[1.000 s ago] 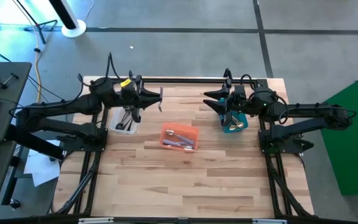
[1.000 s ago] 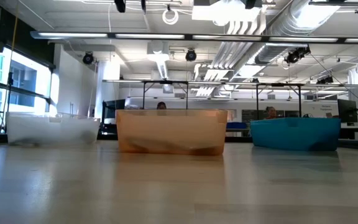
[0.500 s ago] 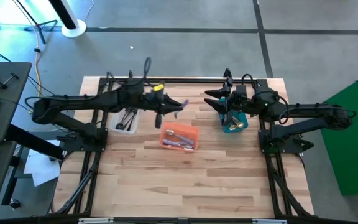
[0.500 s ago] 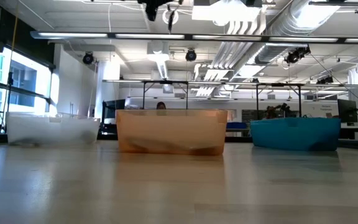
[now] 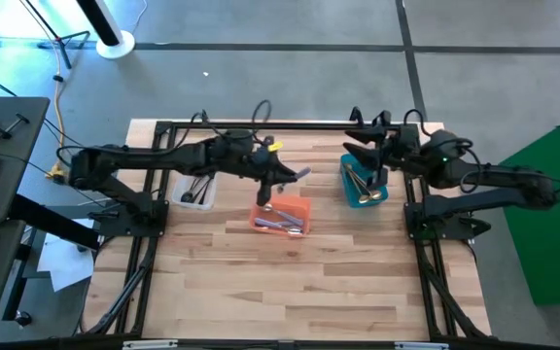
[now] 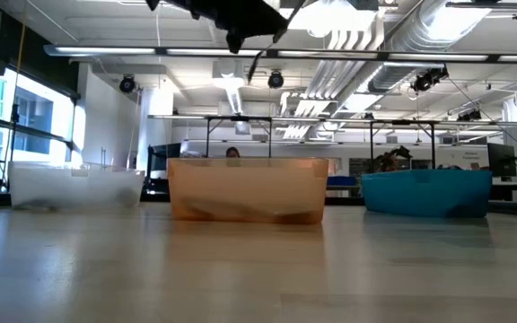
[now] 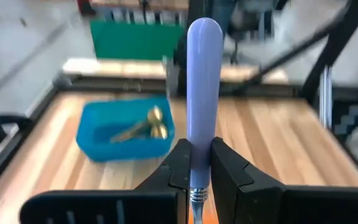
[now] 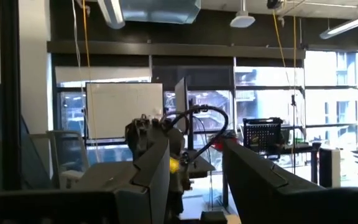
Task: Sort silverware by color (type)
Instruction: Put the violet spoon into the orange bin
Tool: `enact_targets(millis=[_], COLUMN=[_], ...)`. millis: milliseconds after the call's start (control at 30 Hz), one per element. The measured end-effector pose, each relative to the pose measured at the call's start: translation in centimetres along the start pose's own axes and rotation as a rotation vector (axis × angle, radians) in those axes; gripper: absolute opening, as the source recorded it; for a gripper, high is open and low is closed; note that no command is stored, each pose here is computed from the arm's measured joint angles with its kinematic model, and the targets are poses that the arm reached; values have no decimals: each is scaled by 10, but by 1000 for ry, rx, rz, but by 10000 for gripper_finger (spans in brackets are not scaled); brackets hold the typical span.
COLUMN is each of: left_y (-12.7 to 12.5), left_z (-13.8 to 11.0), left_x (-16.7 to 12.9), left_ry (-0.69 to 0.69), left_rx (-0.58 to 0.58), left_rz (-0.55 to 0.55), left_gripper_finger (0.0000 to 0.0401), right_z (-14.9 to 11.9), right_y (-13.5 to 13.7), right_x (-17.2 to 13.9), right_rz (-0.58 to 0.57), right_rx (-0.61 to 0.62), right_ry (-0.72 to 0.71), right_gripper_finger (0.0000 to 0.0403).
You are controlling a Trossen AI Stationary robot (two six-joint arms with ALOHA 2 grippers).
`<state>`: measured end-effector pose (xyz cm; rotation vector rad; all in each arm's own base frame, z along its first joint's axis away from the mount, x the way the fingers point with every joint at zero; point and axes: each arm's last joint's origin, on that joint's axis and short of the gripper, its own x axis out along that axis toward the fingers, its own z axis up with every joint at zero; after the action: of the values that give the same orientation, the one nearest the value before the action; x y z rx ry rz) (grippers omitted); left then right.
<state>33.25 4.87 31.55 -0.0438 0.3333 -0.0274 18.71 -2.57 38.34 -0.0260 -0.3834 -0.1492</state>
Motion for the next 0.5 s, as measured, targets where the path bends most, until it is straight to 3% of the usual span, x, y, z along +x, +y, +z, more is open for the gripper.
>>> enact_targets(millis=[200,500], left_y=[-4,-20], left_z=[-5,-39], left_x=[27,66], left_ry=[293,504], left_rx=[77,254], left_rz=[-47,-160], left_gripper_finger=[19,19], right_z=[0,-11], right_y=[-1,-1], right_x=[-6,-6], right_rz=[-5,-13], right_rx=[3,98], right_ry=[50,157], right_gripper_finger=[134,134])
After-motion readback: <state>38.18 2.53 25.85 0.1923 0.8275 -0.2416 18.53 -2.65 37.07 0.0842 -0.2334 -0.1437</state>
